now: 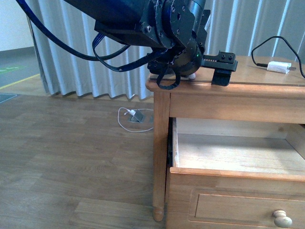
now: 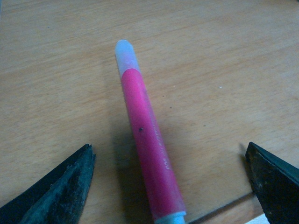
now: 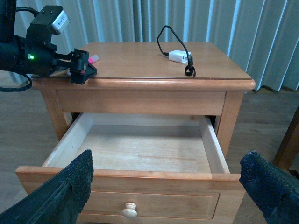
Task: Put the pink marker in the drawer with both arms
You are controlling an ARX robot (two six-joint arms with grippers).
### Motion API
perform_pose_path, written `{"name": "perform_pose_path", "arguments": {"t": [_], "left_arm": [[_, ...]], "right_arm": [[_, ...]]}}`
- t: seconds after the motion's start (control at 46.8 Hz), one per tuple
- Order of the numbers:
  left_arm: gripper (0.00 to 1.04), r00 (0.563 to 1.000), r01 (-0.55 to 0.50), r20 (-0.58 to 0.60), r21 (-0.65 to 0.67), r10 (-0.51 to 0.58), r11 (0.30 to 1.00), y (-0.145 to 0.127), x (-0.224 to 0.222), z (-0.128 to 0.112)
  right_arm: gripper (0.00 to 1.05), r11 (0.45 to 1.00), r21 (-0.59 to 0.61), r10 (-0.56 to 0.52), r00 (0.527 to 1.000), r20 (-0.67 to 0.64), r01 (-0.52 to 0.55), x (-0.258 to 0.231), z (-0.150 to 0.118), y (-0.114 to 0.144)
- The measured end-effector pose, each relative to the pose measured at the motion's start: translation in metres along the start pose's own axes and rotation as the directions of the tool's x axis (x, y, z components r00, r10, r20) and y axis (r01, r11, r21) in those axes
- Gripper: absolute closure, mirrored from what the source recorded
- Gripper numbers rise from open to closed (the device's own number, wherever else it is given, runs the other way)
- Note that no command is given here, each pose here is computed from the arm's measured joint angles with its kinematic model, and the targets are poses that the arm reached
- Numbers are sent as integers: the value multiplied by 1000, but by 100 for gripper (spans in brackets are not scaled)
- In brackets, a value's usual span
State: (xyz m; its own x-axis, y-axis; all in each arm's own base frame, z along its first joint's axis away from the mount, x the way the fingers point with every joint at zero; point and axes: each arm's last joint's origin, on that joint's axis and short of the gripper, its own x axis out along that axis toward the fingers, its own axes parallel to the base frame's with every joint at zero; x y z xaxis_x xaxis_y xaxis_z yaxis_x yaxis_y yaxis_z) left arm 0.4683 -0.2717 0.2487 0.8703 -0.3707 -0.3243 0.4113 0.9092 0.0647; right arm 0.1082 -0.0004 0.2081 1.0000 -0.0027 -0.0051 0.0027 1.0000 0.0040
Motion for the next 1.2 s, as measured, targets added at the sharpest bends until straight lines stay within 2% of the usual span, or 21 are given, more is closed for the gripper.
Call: {"name": "perform_pose_path", "arguments": {"t": [0.064,0.192,0.449,0.577,0.855,1.026,1.197], "left_arm": [[8,1000,1,-3,2,-1,1000,-2,0,-1],[25,1000,3,-8,7,-3,1000,-4,0,0],[74,999,-15,-33,16,15,1000,-4,0,0],[89,999,-22,-36,18,22,1000,-3,-1,0],[90,1000,10,-11,-3,-10,1000,3,-5,-3],[90,987,136,90,-15,-134,991,10,-23,-7],[90,943,258,212,14,-255,966,19,-58,5]], "right_arm": [[8,1000,0,0,1000,0,0,0,0,0],[8,1000,0,0,1000,0,0,0,0,0],[8,1000,0,0,1000,0,0,0,0,0],[8,1000,0,0,1000,0,0,0,0,0],[8,1000,0,0,1000,0,0,0,0,0],[8,1000,0,0,1000,0,0,0,0,0],[8,1000,0,0,1000,0,0,0,0,0]]}}
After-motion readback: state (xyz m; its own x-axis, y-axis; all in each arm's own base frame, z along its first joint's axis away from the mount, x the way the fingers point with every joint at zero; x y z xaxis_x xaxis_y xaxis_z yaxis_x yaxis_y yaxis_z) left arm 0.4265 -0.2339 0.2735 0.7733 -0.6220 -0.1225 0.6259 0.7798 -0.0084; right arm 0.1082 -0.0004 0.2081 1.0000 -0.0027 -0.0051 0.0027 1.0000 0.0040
